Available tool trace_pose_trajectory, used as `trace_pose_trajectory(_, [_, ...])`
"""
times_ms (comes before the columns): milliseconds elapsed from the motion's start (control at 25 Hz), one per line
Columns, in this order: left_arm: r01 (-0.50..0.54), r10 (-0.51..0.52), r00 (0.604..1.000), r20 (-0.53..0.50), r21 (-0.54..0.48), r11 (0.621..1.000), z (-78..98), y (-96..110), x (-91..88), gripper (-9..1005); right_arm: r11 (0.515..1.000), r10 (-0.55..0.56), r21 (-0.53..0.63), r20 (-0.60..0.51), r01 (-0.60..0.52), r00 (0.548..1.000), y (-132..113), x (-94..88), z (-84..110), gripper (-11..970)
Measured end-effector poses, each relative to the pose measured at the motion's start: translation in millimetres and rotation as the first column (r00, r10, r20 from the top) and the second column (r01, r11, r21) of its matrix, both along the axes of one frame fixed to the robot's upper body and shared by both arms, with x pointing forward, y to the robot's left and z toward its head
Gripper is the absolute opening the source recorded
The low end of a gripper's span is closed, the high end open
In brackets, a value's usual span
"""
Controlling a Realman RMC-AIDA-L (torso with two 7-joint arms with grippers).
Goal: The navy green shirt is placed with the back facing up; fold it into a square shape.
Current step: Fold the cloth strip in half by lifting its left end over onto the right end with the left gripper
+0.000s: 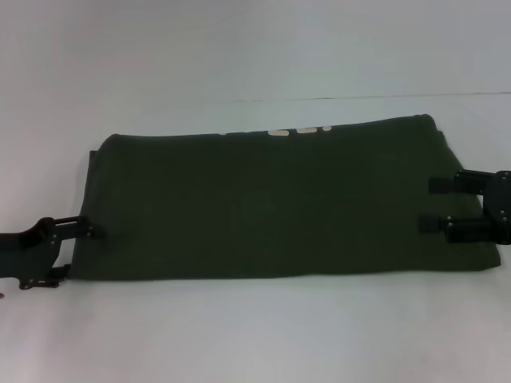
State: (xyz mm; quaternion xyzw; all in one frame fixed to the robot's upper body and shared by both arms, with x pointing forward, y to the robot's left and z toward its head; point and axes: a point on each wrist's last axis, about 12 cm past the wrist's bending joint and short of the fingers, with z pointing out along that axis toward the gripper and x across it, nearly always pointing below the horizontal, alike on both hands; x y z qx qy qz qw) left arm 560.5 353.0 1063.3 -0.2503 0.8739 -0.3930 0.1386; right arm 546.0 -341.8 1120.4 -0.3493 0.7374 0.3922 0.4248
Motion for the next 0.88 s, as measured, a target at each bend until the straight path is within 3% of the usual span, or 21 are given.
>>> trace_pose_trajectory(880, [0.018, -0.018, 1.000, 0.002, -0.009, 1.000, 0.7, -12.6, 9.0, 874, 1.000, -0.013, 0.001, -0.002, 0.013, 1.000, 0.1, 2.6, 1.0, 931])
